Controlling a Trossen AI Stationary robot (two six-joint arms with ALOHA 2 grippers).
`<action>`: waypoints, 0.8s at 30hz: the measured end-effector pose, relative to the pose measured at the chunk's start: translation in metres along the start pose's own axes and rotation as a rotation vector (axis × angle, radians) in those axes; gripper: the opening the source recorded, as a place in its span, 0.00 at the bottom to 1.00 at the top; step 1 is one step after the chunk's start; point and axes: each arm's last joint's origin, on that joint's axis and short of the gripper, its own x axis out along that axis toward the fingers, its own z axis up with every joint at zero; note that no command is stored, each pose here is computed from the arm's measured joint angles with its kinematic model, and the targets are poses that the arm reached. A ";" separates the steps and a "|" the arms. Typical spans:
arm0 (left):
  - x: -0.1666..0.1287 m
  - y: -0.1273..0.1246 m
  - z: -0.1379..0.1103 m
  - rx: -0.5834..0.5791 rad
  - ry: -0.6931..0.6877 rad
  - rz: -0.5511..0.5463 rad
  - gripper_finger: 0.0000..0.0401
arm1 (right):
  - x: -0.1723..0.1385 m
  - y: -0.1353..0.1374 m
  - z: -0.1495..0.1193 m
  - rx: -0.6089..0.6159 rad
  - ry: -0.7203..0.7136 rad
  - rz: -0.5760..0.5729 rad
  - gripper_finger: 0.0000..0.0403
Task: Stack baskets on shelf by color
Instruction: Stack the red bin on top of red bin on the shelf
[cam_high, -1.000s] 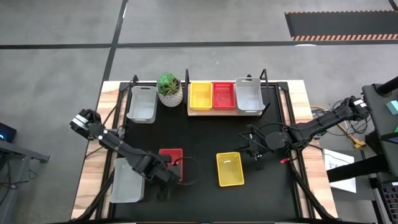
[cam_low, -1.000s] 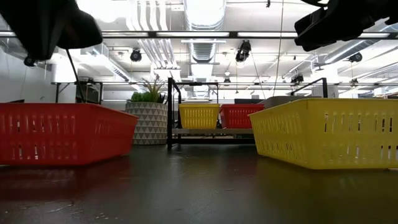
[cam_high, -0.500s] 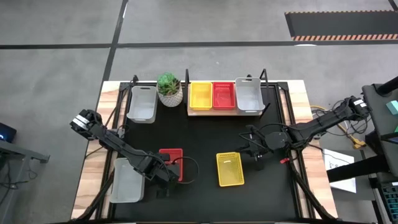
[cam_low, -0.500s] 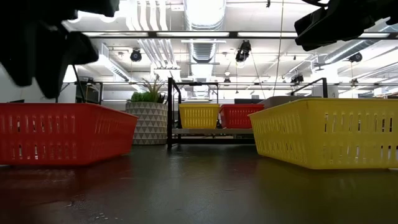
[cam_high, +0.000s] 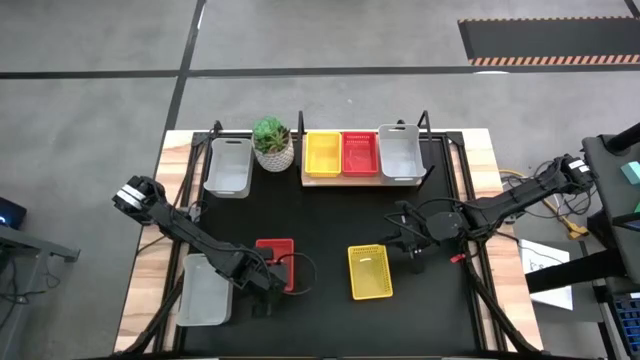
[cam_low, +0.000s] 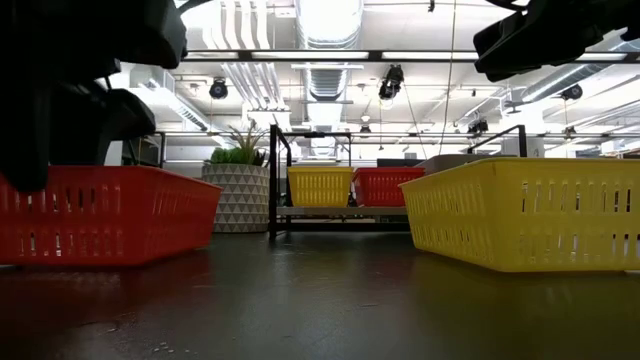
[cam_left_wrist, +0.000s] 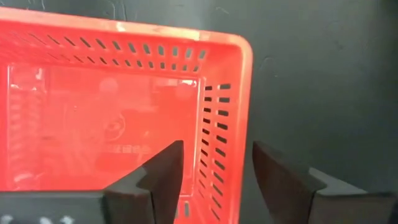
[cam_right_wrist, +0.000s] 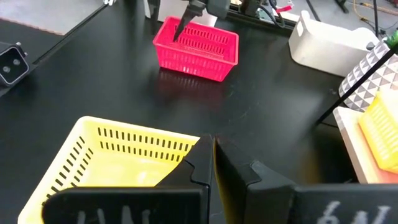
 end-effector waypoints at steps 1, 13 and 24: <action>0.001 0.000 0.000 0.000 0.001 0.001 0.42 | 0.000 0.000 0.000 -0.004 0.000 0.000 0.02; -0.006 -0.003 0.006 0.057 -0.024 -0.009 0.02 | -0.001 -0.008 0.000 -0.230 -0.146 -0.068 0.02; -0.055 -0.018 0.043 0.112 -0.169 0.102 0.00 | -0.044 -0.028 0.005 -0.269 -0.332 -0.187 0.02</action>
